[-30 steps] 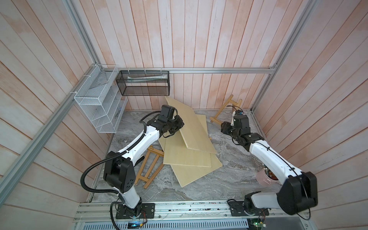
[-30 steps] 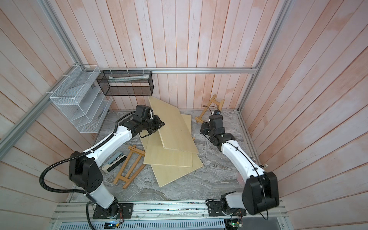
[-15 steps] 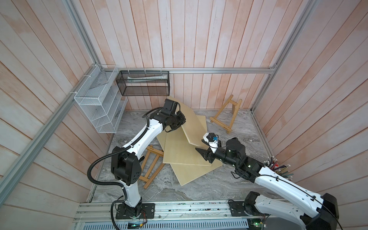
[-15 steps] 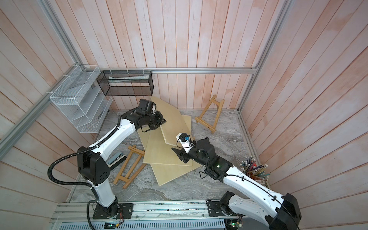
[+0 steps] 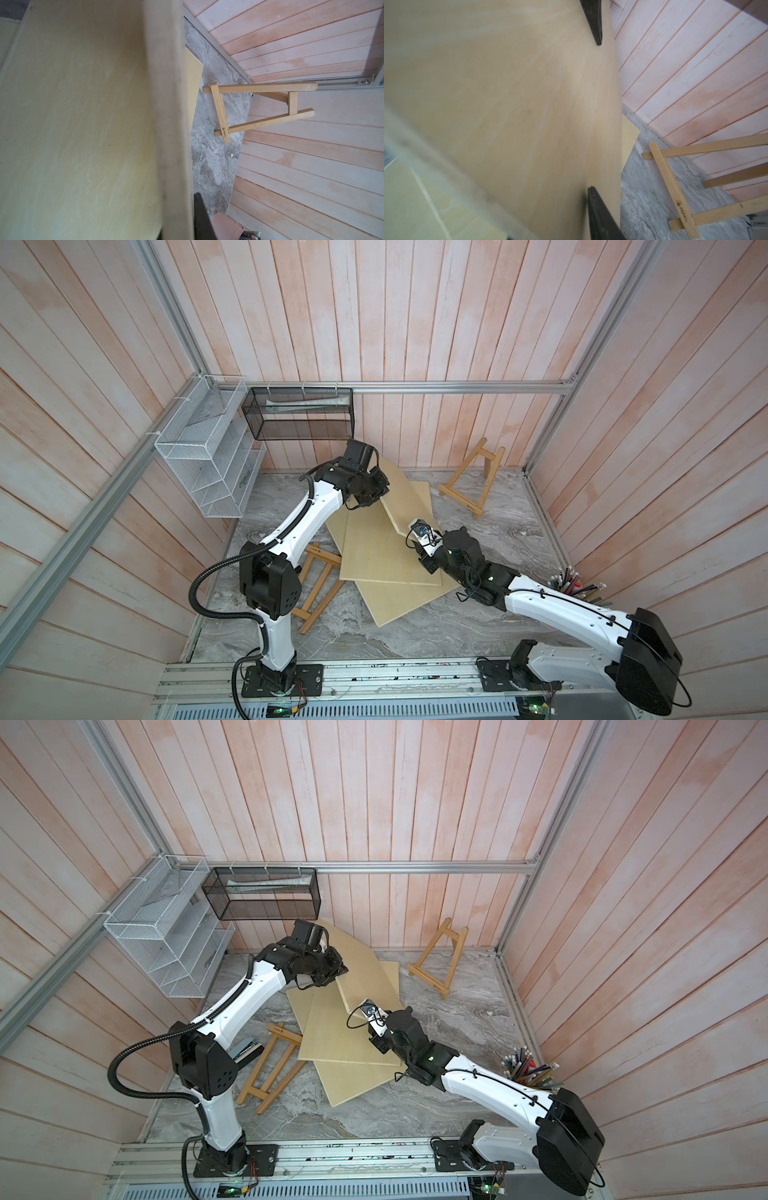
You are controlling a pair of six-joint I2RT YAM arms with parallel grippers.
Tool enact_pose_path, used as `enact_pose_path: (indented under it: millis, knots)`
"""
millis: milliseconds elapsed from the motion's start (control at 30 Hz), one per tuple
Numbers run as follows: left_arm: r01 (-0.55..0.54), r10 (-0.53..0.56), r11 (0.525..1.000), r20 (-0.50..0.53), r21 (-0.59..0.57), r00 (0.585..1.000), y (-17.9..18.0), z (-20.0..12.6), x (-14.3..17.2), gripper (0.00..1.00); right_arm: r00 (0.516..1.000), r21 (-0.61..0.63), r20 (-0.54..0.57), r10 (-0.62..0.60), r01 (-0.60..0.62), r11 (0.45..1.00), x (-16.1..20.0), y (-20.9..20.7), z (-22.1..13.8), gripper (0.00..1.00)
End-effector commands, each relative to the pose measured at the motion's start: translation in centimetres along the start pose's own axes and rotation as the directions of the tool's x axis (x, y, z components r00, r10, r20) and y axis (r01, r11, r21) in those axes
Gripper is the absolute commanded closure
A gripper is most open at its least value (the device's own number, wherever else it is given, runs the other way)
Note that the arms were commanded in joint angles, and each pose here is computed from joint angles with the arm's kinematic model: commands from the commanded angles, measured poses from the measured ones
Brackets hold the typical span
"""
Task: Assemble the easel
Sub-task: Place the drawing board on the easel.
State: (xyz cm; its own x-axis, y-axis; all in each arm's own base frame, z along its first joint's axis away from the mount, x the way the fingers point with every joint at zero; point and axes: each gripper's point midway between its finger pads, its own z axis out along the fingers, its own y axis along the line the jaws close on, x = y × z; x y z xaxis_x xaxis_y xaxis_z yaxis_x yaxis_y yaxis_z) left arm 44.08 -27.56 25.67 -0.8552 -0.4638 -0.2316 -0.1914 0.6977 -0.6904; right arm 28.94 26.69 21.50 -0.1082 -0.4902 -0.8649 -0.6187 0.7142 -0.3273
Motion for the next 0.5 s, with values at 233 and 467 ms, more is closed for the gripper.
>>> enact_pose_path:
  millis: [233,467]
  knots:
    - [-0.248,0.215,0.891,0.129,0.379,0.968,-10.9,-5.0,-1.6,1.0,0.992,0.097,0.129,0.004,-0.017,0.995,-3.9,-1.6,0.8,1.0]
    - [-0.254,0.202,0.851,0.16,0.459,0.966,-12.2,-5.6,-4.0,0.5,0.99,0.098,0.131,-0.05,0.038,0.994,-6.0,-3.1,0.5,1.0]
